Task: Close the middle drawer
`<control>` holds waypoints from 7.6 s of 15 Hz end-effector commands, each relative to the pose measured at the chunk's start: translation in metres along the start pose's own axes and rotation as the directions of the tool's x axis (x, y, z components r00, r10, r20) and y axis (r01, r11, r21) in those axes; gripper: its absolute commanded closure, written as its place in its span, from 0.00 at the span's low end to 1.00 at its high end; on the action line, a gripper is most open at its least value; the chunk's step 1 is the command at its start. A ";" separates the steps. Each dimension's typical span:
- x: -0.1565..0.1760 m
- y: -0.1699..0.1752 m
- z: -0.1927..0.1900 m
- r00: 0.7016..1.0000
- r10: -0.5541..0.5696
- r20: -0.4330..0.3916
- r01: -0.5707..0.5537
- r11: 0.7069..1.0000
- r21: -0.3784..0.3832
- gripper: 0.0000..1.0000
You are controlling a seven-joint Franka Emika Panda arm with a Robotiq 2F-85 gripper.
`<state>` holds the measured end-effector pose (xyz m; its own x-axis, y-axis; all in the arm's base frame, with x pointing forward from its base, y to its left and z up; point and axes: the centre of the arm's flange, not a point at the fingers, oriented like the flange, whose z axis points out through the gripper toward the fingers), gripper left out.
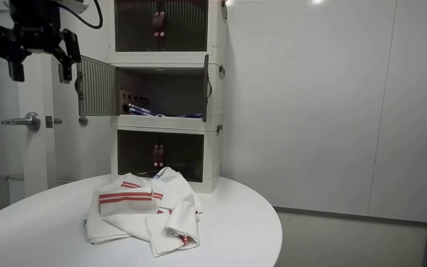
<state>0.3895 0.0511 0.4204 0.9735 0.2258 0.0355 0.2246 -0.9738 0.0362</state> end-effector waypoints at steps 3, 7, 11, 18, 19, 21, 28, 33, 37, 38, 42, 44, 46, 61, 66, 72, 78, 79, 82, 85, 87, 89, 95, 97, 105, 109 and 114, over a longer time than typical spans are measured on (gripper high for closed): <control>0.067 -0.034 -0.040 0.998 -0.065 0.017 0.065 0.998 -0.022 0.00; 0.107 -0.059 -0.061 0.999 -0.039 0.003 0.039 0.999 -0.020 0.00; 0.141 -0.078 -0.085 0.999 0.027 -0.040 -0.026 1.000 0.003 0.00; 0.181 -0.100 -0.108 0.986 0.123 -0.116 -0.122 0.992 0.018 0.00; 0.186 -0.102 -0.109 0.982 0.138 -0.126 -0.137 0.990 0.021 0.00; 0.195 -0.107 -0.110 0.971 0.178 -0.158 -0.176 0.984 0.025 0.00; 0.224 -0.114 -0.103 0.887 0.287 -0.362 -0.339 0.937 -0.090 0.00; 0.235 -0.108 -0.086 0.843 0.305 -0.443 -0.427 0.881 -0.206 0.00; 0.243 -0.098 -0.073 0.818 0.293 -0.495 -0.469 0.838 -0.279 0.00; 0.243 -0.092 -0.071 0.815 0.287 -0.504 -0.476 0.827 -0.299 0.00; 0.245 -0.058 -0.063 0.800 0.276 -0.533 -0.516 0.769 -0.377 0.00; 0.246 -0.038 -0.064 0.782 0.259 -0.568 -0.542 0.731 -0.414 0.00; 0.248 -0.019 -0.069 0.755 0.224 -0.617 -0.571 0.687 -0.449 0.00; 0.257 0.023 -0.068 0.784 0.037 -0.619 -0.460 0.706 -0.539 0.00; 0.262 0.022 -0.068 0.848 0.094 -0.522 -0.330 0.863 -0.382 0.00; 0.276 0.024 -0.048 0.917 0.166 -0.362 -0.224 0.967 -0.124 0.00; 0.297 0.034 -0.019 0.928 0.245 -0.281 -0.221 0.969 0.113 0.00; 0.301 0.036 -0.018 0.918 0.262 -0.299 -0.239 0.965 0.113 0.00; 0.312 0.044 -0.018 0.882 0.311 -0.355 -0.296 0.950 0.098 0.00; 0.319 0.046 -0.022 0.839 0.333 -0.431 -0.327 0.941 0.091 0.00; 0.324 0.043 -0.023 0.820 0.328 -0.470 -0.325 0.942 0.089 0.00; 0.329 0.038 -0.024 0.808 0.319 -0.495 -0.321 0.943 0.085 0.00; 0.345 0.028 -0.018 0.785 0.268 -0.558 -0.308 0.951 0.025 0.00; 0.351 0.029 -0.016 0.776 0.248 -0.580 -0.309 0.951 -0.006 0.00; 0.349 0.038 -0.004 0.800 0.228 -0.554 -0.299 0.953 -0.041 0.00; 0.308 0.042 -0.001 0.901 0.181 -0.395 -0.207 0.978 -0.023 0.00; 0.219 0.060 0.009 0.985 0.099 -0.139 -0.098 0.995 0.012 0.00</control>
<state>0.6804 0.0736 0.4131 0.9475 0.0811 0.3094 0.0738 -0.9966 0.0353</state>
